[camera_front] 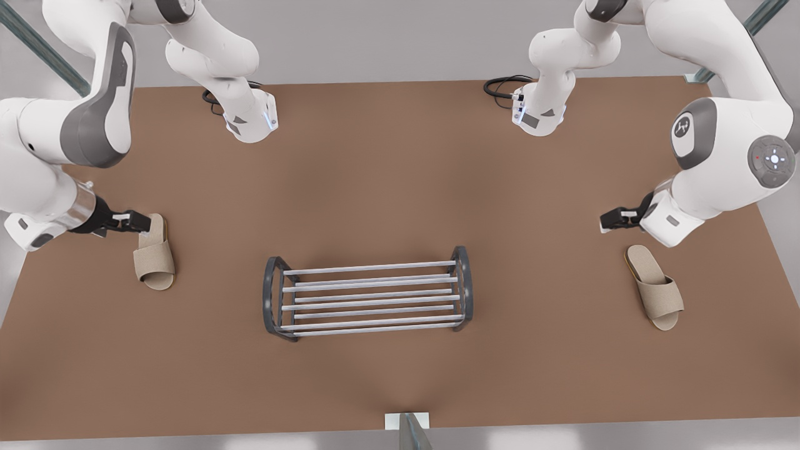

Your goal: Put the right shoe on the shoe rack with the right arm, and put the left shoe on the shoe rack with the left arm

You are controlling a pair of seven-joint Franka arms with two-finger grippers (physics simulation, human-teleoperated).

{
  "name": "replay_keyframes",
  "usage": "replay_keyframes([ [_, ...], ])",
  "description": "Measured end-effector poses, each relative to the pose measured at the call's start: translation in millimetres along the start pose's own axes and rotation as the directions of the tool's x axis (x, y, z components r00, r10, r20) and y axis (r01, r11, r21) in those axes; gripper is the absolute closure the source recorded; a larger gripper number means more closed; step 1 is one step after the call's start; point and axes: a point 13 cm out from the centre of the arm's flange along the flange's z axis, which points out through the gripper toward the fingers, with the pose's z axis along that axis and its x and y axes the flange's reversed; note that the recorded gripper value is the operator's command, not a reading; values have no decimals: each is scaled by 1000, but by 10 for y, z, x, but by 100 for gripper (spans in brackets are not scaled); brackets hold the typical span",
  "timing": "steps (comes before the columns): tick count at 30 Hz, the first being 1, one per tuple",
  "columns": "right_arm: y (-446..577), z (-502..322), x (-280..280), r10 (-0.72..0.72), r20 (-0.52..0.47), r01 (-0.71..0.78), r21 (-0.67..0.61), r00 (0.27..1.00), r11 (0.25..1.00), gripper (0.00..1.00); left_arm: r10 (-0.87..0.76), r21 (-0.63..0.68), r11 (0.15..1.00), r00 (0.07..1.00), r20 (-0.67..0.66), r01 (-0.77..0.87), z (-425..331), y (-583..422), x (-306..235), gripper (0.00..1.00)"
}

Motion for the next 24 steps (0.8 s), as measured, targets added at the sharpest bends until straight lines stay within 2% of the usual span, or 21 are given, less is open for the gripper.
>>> replay_keyframes([
  [3, -73, 45, -142, 3, 12, -3, -1, 1000, 1000, 0, -3, -5, 1000, 1000, 31, 3, -28, -48, -76, 0],
  [5, -16, 289, -248, -5, -18, 4, -21, 1000, 1000, 0, -68, -11, 998, 998, 7, 68, 119, 336, 30, 0],
  [8, 32, 757, -453, -6, -62, 2, -56, 998, 998, 0, -150, -107, 983, 988, -33, 146, 1379, 1123, 787, 1],
  [10, 12, 858, -557, 2, -47, -5, -69, 999, 998, 0, -147, -155, 976, 988, 51, 153, 2142, 1552, 968, 1],
  [12, 54, 952, -592, -2, -36, -1, -73, 999, 997, 0, -122, -160, 975, 973, 196, 154, 2653, 1886, 838, 1],
  [16, -176, 1486, -183, 39, 8, -38, -55, 999, 998, 0, -39, -175, 974, 870, 491, 142, 2566, 2348, 393, 1],
  [22, -777, 2776, 1075, 191, 239, -189, -33, 952, 981, 0, 43, -168, 982, 777, 629, 82, 2759, 2491, 9, 1],
  [24, -975, 2802, 1177, 227, 387, -237, -22, 894, 971, 0, 38, -162, 983, 761, 648, 88, 2833, 2593, -40, 1],
])
